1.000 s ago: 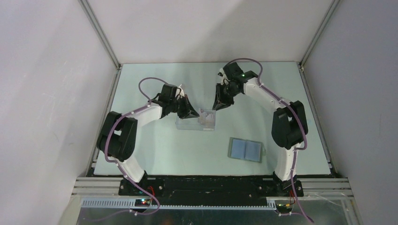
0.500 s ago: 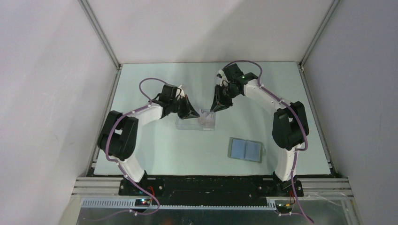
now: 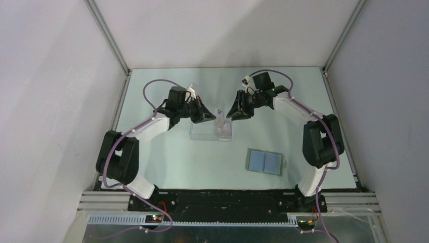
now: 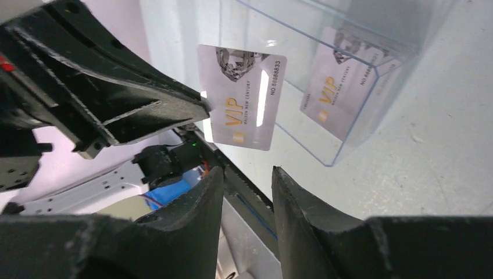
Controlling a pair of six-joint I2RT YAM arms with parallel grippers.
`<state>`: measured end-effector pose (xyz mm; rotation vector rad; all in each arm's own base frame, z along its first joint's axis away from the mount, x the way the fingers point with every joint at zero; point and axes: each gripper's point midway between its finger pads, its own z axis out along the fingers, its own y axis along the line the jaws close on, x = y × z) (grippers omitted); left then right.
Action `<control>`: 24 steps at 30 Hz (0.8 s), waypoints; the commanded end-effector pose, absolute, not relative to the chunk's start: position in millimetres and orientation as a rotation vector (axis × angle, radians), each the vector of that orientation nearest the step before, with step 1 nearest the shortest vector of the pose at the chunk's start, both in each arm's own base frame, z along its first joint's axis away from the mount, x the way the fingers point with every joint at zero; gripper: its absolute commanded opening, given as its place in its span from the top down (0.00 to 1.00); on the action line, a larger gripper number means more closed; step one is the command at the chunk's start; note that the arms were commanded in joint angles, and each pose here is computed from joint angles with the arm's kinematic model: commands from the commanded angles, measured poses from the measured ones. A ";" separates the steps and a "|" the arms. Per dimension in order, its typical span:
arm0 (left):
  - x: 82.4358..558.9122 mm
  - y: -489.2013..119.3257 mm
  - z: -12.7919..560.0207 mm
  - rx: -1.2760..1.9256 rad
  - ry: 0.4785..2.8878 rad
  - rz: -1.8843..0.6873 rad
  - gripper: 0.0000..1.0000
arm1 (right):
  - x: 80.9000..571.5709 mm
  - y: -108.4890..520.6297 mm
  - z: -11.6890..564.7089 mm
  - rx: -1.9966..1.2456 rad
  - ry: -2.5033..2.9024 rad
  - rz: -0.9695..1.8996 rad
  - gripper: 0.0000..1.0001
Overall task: Put the credit cards into the card holder
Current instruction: Pick up the credit card from the storage box, then insert the credit card into the card holder.
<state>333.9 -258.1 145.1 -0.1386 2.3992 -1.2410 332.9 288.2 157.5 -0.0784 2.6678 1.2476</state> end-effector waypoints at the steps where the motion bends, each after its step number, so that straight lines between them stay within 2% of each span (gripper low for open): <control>1: 329.2 -259.9 175.1 -0.120 2.311 -1.328 1.00 | 332.5 297.5 204.0 -0.122 2.486 1.476 0.58; 5: 327.4 -261.7 191.8 -0.119 2.255 -1.370 1.00 | 332.6 298.9 214.1 -0.079 2.437 1.594 0.55; 11: 321.9 -261.0 216.4 -0.113 2.182 -1.407 1.00 | 331.3 298.8 212.8 -0.067 2.433 1.615 0.52; 24: 316.0 -260.4 230.1 -0.113 2.145 -1.439 1.00 | 316.7 310.0 229.5 -0.102 2.315 1.800 0.47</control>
